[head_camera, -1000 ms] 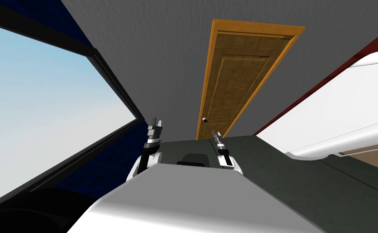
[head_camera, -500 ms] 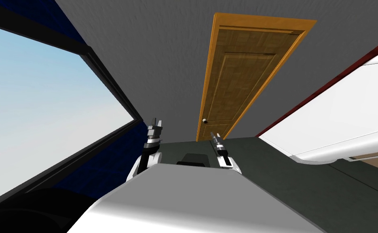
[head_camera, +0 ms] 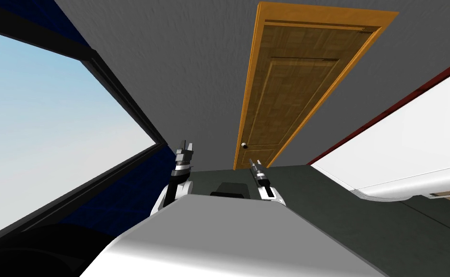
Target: Pull the door open
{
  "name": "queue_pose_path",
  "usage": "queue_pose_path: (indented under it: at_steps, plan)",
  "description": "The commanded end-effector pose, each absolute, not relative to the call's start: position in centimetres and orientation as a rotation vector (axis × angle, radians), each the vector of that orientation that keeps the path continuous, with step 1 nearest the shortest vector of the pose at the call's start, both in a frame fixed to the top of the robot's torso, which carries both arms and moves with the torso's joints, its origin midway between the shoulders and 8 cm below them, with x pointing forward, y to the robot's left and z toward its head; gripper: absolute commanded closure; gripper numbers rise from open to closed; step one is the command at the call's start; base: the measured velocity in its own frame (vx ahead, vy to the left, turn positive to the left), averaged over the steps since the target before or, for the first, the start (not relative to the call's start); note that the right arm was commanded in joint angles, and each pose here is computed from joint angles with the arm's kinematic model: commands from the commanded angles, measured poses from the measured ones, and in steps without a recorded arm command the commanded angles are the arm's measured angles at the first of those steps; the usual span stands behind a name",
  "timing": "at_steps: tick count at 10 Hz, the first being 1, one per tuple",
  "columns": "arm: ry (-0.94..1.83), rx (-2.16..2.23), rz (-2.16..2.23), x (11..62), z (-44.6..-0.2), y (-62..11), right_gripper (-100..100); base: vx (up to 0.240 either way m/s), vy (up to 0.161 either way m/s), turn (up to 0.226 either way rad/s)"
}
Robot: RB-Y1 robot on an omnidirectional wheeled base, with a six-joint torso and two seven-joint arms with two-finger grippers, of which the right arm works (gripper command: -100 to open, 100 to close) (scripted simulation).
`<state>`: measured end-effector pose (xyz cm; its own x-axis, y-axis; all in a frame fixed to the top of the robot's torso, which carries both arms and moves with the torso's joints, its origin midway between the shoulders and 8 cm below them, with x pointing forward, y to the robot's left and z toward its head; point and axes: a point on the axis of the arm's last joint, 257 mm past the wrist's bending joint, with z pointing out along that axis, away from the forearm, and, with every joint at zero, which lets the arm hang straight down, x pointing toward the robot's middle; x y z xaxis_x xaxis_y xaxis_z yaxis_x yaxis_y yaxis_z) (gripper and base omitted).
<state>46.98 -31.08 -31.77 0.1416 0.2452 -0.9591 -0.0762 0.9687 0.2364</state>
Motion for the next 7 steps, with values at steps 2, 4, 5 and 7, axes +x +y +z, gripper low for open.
queue_pose_path:
  at_steps: [2, 4, 5, 7]
  plan:
    - [1.444, 0.102, 0.196, 46.9, -33.3, -31.0, -100, 0.092, -0.022, 0.018]
    - [1.465, 0.075, 0.173, 46.8, -34.3, -30.9, -100, 0.1, -0.025, 0.015]
    - [1.476, 0.062, 0.162, 46.8, -34.8, -30.8, -100, 0.099, -0.017, 0.014]
    - [1.496, 0.036, 0.142, 46.7, -35.7, -30.7, -100, 0.094, -0.02, 0.016]
